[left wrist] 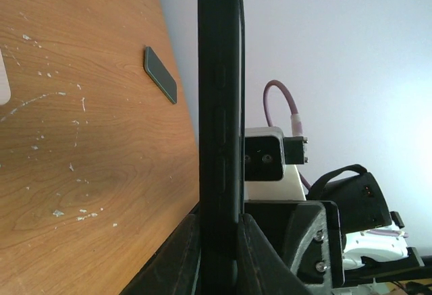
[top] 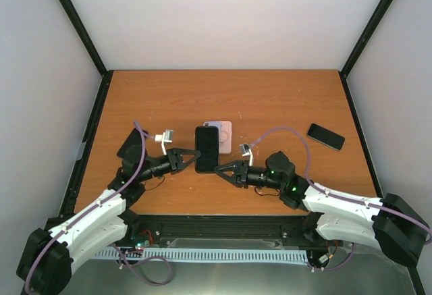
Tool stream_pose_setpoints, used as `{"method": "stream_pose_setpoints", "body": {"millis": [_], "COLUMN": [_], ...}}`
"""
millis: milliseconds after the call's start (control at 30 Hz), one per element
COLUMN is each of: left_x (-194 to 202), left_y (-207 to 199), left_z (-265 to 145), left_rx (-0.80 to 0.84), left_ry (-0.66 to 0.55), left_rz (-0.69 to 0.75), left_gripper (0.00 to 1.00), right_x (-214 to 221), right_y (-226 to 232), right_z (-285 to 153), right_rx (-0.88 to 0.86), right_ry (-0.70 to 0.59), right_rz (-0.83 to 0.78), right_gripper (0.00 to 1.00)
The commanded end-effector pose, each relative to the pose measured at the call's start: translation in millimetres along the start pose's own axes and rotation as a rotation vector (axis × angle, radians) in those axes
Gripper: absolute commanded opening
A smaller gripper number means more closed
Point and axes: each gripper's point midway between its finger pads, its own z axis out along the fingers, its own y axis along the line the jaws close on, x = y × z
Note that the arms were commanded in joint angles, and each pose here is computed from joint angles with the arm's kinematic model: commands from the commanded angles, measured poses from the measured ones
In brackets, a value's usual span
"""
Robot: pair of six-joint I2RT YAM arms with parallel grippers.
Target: Put the phone into the phone case
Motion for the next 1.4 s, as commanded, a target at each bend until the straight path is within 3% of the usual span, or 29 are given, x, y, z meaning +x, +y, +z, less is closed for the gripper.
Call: {"method": "stream_pose_setpoints", "body": {"millis": [0, 133, 333, 667, 833, 933, 1200, 1367], "left_x": [-2.2, 5.6, 10.1, 10.2, 10.5, 12.0, 2.3, -24.7], "left_y": [-25.7, -27.8, -26.5, 6.4, 9.6, 16.2, 40.6, 62.0], "left_z": [-2.7, -5.6, -8.7, -2.2, -0.2, 0.4, -2.7, -12.9], "left_rx": [0.083, 0.118, 0.129, -0.054, -0.073, -0.096, -0.229, -0.319], "left_ry": [0.003, 0.028, 0.033, 0.056, 0.068, 0.073, 0.043, 0.011], "left_rz": [0.042, 0.021, 0.008, -0.032, -0.053, -0.076, -0.094, -0.082], "left_gripper": [0.00, 0.00, 0.00, 0.00, 0.00, 0.00, 0.00, 0.00], "right_x": [-8.2, -10.0, -13.1, -15.3, -14.8, -14.4, -15.5, -16.0], "right_y": [14.9, 18.3, 19.3, 15.2, 10.9, 6.8, -3.0, -6.7], "right_z": [-6.6, -3.7, 4.1, 7.9, 7.8, 7.0, -7.0, -17.6], "right_rx": [-0.049, -0.038, -0.043, -0.028, -0.013, 0.005, 0.071, 0.139], "right_ry": [-0.064, -0.057, -0.050, -0.053, -0.052, -0.054, -0.097, -0.113], "right_rz": [-0.043, -0.063, -0.058, -0.055, -0.052, -0.048, -0.075, -0.107], "right_gripper": [0.43, 0.46, 0.43, 0.04, 0.04, 0.15, 0.60, 0.88]}}
